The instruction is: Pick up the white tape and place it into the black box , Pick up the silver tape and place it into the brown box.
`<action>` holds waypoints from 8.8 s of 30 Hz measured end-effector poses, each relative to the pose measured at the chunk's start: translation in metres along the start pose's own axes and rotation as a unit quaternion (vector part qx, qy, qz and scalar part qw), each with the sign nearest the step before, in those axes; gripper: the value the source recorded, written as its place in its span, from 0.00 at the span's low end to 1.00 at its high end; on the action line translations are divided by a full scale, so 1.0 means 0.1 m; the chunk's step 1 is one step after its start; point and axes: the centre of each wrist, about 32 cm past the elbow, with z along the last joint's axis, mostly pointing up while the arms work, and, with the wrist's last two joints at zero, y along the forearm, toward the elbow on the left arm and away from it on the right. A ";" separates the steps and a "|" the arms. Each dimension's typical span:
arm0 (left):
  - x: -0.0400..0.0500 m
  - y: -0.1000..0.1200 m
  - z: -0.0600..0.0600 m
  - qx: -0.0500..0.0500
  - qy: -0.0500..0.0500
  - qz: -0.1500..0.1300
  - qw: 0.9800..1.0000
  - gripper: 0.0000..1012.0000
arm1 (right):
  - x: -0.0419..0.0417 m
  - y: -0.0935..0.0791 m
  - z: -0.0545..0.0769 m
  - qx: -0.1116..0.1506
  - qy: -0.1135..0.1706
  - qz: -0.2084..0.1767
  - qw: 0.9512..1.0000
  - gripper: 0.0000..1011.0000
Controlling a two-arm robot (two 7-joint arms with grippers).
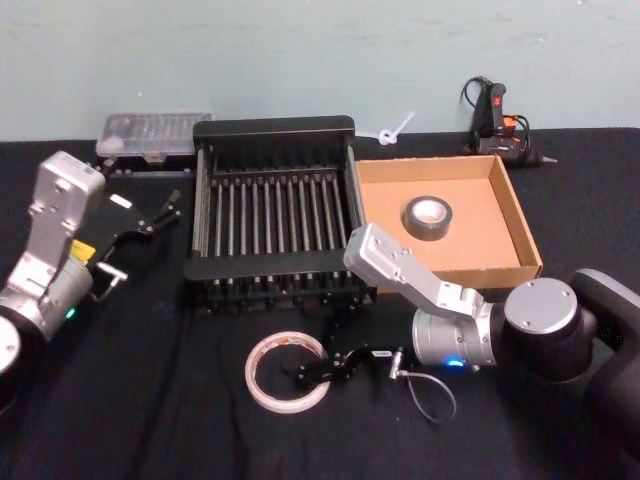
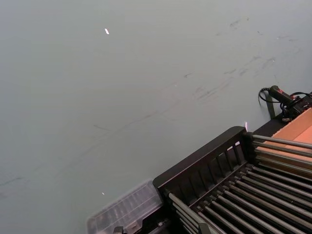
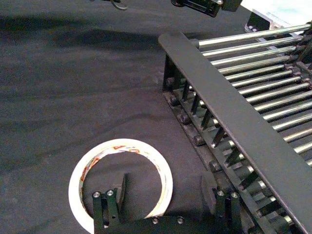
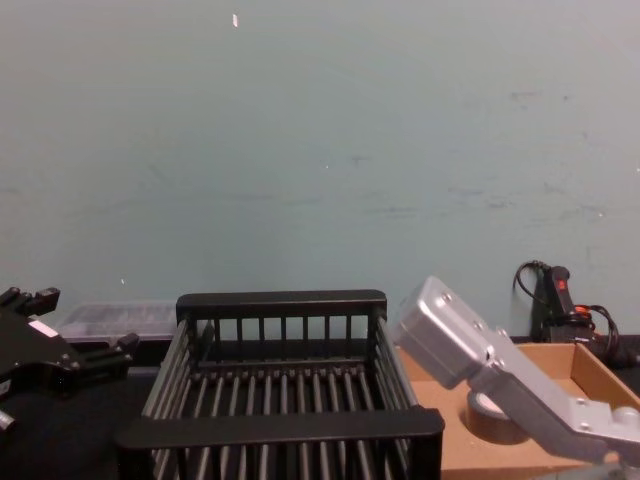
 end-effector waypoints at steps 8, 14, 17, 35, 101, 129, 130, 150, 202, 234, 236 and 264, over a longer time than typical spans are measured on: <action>0.000 0.00 0.00 0.000 0.000 0.000 1.000 0.99 | -0.008 -0.01 -0.01 -0.003 0.000 -0.004 1.000 0.99; 0.000 0.00 0.00 0.000 0.000 0.000 1.000 0.99 | -0.007 -0.01 -0.01 -0.003 0.000 -0.004 1.000 0.99; 0.000 0.00 0.00 0.000 0.000 0.000 1.000 0.99 | -0.007 -0.01 -0.01 -0.002 0.000 -0.004 1.000 0.98; 0.000 0.00 0.00 0.000 0.000 0.000 1.000 0.99 | -0.007 -0.01 -0.01 -0.002 0.000 -0.003 1.000 0.51; 0.000 0.00 0.00 0.000 0.000 0.000 1.000 0.99 | 0.203 -0.53 0.48 0.119 -0.029 -0.045 0.991 0.09; 0.000 0.00 0.00 0.000 0.000 0.000 1.000 0.99 | 0.676 0.02 0.74 0.089 0.027 -0.224 0.970 0.09; 0.000 0.00 0.00 0.000 0.000 0.000 1.000 0.99 | 0.683 0.04 0.73 0.087 0.028 -0.227 0.970 0.09; 0.000 0.00 0.00 0.000 0.000 0.000 1.000 0.99 | 0.739 0.22 0.71 0.066 0.035 -0.260 0.963 0.09; 0.000 0.00 0.00 0.000 0.000 0.000 1.000 0.99 | 0.589 -0.17 0.60 0.104 0.043 -0.305 0.946 0.99; 0.000 0.00 0.00 0.000 0.000 0.000 1.000 0.99 | 0.233 -0.60 -0.04 0.067 0.060 -0.427 0.900 0.99; 0.000 0.00 0.00 0.000 0.000 0.000 1.000 0.99 | 0.217 -0.59 -0.07 0.065 0.056 -0.431 0.898 0.99; 0.000 0.00 0.00 0.000 0.000 0.000 1.000 0.99 | 0.101 -0.48 -0.29 0.045 -0.007 -0.465 0.884 0.99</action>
